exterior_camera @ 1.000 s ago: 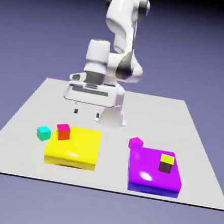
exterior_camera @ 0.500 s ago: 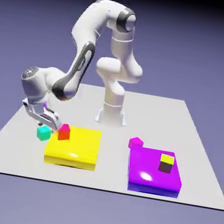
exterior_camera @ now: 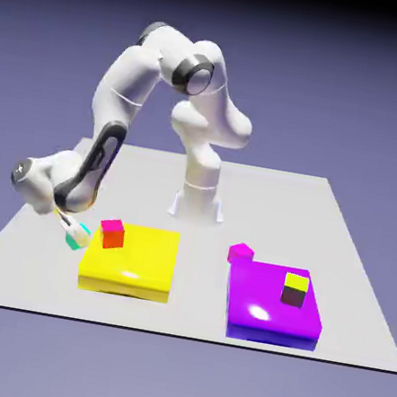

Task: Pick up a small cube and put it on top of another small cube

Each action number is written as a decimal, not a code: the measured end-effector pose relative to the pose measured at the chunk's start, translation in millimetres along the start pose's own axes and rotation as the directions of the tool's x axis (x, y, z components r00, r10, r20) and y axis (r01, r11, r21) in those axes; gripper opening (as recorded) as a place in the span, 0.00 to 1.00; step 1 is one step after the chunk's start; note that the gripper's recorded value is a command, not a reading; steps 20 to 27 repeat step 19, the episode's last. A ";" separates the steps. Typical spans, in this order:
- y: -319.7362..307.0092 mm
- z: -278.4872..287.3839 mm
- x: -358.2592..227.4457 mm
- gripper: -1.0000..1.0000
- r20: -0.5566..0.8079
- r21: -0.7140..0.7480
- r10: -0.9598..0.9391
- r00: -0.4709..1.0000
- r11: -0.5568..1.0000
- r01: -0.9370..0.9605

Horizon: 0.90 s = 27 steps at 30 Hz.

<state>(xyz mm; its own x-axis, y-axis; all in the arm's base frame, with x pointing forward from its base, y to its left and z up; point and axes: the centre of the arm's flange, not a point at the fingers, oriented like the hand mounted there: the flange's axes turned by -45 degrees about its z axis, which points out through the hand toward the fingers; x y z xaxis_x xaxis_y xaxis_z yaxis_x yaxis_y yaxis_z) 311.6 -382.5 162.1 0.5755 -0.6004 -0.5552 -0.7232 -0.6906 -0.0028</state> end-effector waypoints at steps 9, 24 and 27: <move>-135.0 -96.7 -85.3 0.00 0.006 -0.088 -0.134 0.991 0.987 0.134; -148.7 -56.8 -92.4 1.00 0.009 -0.106 -0.155 0.988 0.982 0.155; -148.7 -56.8 -92.4 1.00 0.009 -0.106 -0.155 0.988 0.982 0.155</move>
